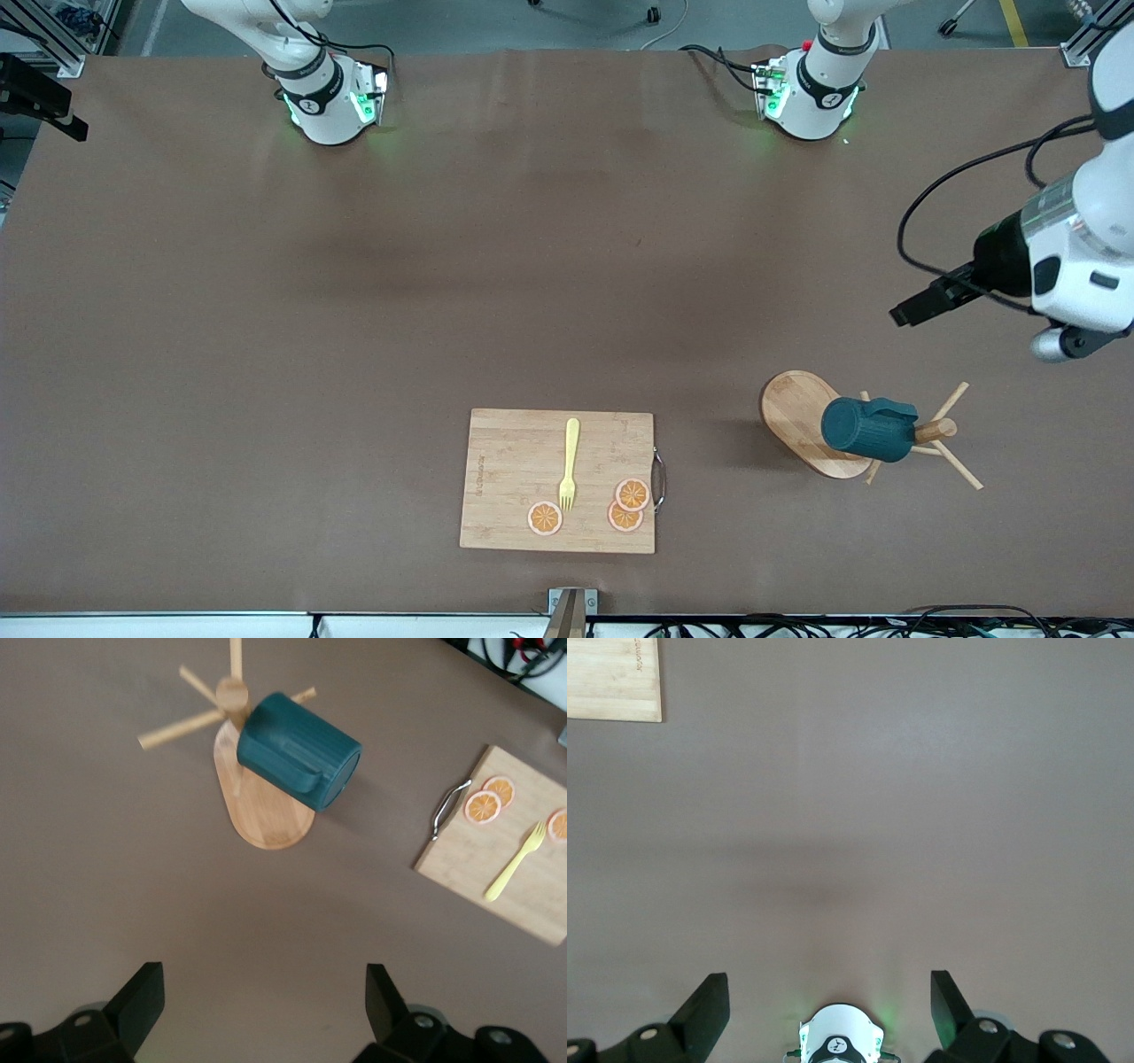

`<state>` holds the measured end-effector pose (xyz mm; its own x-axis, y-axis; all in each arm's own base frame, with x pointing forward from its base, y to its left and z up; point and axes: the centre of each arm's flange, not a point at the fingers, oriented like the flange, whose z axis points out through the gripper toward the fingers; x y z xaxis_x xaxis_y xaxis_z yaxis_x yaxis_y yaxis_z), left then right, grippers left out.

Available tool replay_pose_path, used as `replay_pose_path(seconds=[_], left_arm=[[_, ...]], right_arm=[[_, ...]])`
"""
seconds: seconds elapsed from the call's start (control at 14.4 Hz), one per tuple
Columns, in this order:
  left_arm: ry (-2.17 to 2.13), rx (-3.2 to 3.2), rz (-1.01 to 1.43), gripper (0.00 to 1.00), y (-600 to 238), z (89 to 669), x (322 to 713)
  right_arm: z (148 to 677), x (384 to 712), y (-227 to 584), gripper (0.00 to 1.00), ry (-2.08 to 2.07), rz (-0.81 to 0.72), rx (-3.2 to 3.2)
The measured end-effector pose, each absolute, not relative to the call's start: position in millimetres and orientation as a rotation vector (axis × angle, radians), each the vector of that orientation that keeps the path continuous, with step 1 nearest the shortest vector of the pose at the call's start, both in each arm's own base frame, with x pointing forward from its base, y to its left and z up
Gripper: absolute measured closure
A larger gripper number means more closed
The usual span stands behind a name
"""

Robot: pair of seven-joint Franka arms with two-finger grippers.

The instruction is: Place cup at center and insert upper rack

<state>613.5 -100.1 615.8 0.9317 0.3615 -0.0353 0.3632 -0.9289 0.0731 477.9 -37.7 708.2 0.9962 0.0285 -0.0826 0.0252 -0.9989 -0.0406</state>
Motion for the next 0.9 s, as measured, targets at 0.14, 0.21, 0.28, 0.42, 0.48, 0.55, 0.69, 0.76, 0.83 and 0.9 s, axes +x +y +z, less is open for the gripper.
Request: replay_pose_path(seconds=[0.14,0.21,0.28,0.42,0.48,0.55,0.69,0.76,0.83,0.9], left_arm=[[0.413,3.078,-0.012,0.00,-87.3,635.4,598.8],[0.364,3.107,-0.014,0.00,-78.8,642.5,591.2],[0.332,3.134,-0.012,0.00,-71.6,648.5,583.6],[0.302,3.172,-0.004,0.00,-67.7,656.4,568.7],[0.281,3.188,-0.004,0.00,-68.9,658.4,561.0],[0.250,3.198,-0.011,0.00,-69.5,658.7,553.4],[0.194,3.185,-0.031,0.00,-63.6,656.0,541.0],[0.173,3.174,-0.030,0.00,-58.2,653.8,536.2],[0.164,3.168,-0.024,0.00,-54.3,651.7,532.1],[0.152,3.166,-0.018,0.00,-54.0,650.1,528.2]], right_arm=[[707.7,477.9,-37.7,0.00,-0.041,0.131,-3.099],[707.4,477.9,-37.7,0.00,-0.041,0.133,-3.099],[707.2,477.8,-37.7,0.00,-0.041,0.134,-3.098],[707.0,477.8,-37.7,0.00,-0.041,0.136,-3.098],[706.8,477.8,-37.8,0.00,-0.041,0.136,-3.098],[706.7,477.8,-37.8,0.00,-0.041,0.137,-3.098],[706.6,477.9,-37.8,0.00,-0.041,0.137,-3.098],[706.5,477.9,-37.8,0.00,-0.041,0.137,-3.098],[706.3,477.9,-37.7,0.00,-0.041,0.138,-3.098],[706.1,477.9,-37.6,0.00,-0.042,0.139,-3.098]])
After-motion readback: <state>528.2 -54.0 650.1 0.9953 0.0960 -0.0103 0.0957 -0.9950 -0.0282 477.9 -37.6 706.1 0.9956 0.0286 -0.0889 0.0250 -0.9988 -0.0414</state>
